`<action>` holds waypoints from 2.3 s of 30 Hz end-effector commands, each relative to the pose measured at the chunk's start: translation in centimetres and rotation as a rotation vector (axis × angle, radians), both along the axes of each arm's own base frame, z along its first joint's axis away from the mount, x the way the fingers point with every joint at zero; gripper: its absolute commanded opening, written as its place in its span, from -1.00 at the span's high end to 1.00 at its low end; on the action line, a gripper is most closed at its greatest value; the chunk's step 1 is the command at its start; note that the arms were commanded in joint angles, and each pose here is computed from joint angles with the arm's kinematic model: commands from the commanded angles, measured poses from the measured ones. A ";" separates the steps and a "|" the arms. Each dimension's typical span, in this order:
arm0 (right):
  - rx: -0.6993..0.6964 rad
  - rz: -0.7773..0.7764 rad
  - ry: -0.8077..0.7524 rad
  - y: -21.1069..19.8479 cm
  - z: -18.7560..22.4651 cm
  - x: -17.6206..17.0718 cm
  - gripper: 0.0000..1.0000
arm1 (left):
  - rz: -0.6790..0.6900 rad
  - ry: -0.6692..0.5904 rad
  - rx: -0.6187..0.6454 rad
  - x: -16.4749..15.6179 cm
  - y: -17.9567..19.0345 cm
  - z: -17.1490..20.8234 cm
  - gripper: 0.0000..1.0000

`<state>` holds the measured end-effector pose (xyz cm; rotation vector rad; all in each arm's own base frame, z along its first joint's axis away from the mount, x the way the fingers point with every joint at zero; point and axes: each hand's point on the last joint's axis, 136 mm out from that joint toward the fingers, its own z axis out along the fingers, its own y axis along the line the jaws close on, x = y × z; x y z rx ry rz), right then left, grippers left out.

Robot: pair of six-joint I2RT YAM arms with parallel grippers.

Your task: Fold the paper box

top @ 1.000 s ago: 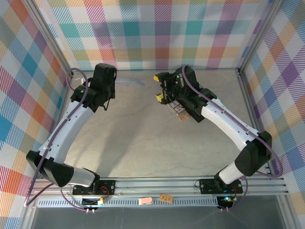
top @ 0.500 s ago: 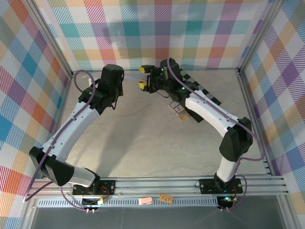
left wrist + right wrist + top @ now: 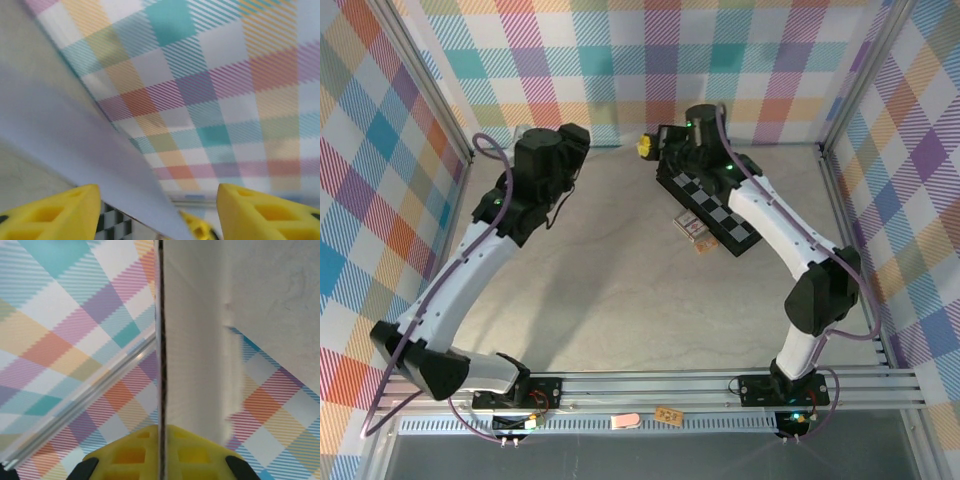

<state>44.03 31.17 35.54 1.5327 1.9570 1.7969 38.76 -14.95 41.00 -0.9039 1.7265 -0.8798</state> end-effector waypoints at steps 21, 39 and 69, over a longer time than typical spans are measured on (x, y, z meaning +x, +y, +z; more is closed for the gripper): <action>-0.019 0.112 0.028 -14.1 7.3 -4.0 1.00 | -0.499 -0.532 1.032 0.1 -2.0 -6.7 -0.54; 0.008 0.150 0.044 -14.1 7.2 -4.1 1.00 | -0.681 -0.662 0.960 2.0 -7.1 -4.9 -0.30; -0.590 -0.043 -0.289 -18.1 9.3 -4.9 -0.63 | -0.836 0.237 0.549 -11.5 -2.0 -9.3 1.00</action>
